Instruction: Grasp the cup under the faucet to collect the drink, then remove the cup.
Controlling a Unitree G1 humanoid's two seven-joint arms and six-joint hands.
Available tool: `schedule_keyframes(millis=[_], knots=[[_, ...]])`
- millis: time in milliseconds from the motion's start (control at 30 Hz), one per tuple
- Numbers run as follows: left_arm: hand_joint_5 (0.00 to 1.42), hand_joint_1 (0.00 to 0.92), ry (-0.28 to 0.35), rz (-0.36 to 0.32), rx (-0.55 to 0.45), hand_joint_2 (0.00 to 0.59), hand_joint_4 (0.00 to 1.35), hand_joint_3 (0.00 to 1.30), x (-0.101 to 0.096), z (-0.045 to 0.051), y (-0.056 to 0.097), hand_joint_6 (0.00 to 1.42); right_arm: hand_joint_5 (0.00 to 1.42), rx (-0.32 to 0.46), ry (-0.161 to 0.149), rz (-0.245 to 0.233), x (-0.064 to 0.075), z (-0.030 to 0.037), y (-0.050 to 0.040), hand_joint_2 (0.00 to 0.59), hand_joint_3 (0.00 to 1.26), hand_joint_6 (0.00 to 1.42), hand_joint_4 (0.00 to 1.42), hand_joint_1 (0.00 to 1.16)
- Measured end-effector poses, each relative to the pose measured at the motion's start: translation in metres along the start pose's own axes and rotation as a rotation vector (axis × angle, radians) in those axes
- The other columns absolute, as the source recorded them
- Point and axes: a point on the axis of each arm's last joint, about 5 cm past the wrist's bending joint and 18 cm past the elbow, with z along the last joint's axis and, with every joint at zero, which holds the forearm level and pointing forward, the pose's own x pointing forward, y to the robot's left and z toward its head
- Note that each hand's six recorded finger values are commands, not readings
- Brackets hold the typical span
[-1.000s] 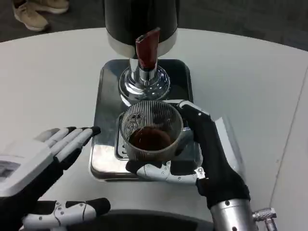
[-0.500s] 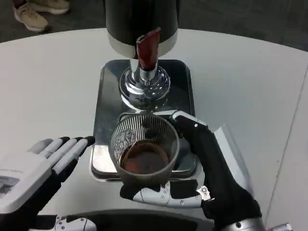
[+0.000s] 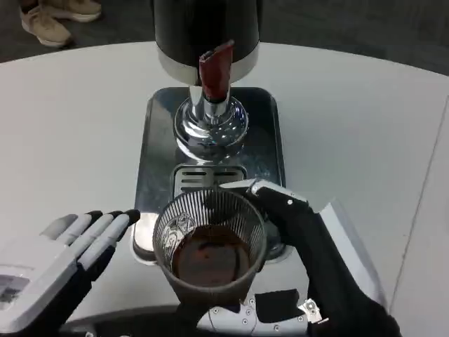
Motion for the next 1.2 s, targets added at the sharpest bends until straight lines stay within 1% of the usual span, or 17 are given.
schedule_keyframes(millis=[100, 167, 300, 433, 600, 733, 867, 1200], knots=[[0.0, 0.0, -0.002, -0.009, 0.001, 0.063, 0.0, 0.0, -0.002, 0.0015, -0.001, 0.0, 0.94, -0.026, -0.005, 0.006, -0.003, 0.0024, -0.002, 0.076, 0.71, 1.16, 0.92, 1.11], [0.0, 0.0, -0.001, -0.013, 0.0, 0.062, 0.0, 0.0, -0.004, 0.0024, -0.002, 0.0, 0.94, -0.03, -0.003, 0.01, -0.006, 0.0035, -0.0024, 0.076, 0.71, 1.16, 0.92, 1.11], [0.0, 0.0, 0.002, 0.015, 0.01, 0.061, 0.0, 0.0, -0.002, 0.003, -0.002, 0.0, 0.94, -0.031, 0.007, 0.017, -0.008, 0.003, -0.0021, 0.076, 0.71, 1.17, 0.92, 1.11], [0.0, 0.0, -0.009, 0.044, 0.029, 0.06, 0.0, 0.0, 0.0, 0.0048, 0.001, 0.0, 0.94, -0.03, 0.02, 0.028, -0.011, 0.0021, -0.0012, 0.076, 0.71, 1.16, 0.92, 1.11], [0.0, 0.0, -0.018, 0.045, 0.03, 0.058, 0.0, 0.0, 0.001, 0.006, 0.0, 0.0, 0.94, -0.024, 0.034, 0.036, -0.015, 0.0014, -0.0009, 0.076, 0.71, 1.16, 0.92, 1.11], [0.0, 0.0, -0.022, 0.046, 0.03, 0.057, 0.0, 0.0, 0.002, 0.0064, 0.0, 0.0, 0.94, -0.006, 0.045, 0.029, -0.017, 0.0007, -0.0007, 0.077, 0.71, 1.16, 0.92, 1.11], [0.0, 0.0, -0.026, 0.05, 0.032, 0.056, 0.0, 0.0, 0.003, 0.0066, 0.001, 0.0, 0.94, -0.003, 0.04, 0.014, -0.018, 0.0009, -0.0008, 0.081, 0.71, 1.16, 0.92, 1.11], [0.0, 0.0, -0.03, 0.05, 0.027, 0.057, 0.0, 0.0, 0.005, 0.0073, 0.0, 0.0, 0.95, 0.006, 0.041, 0.001, -0.018, 0.0009, -0.0014, 0.085, 0.71, 1.16, 0.92, 1.1]])
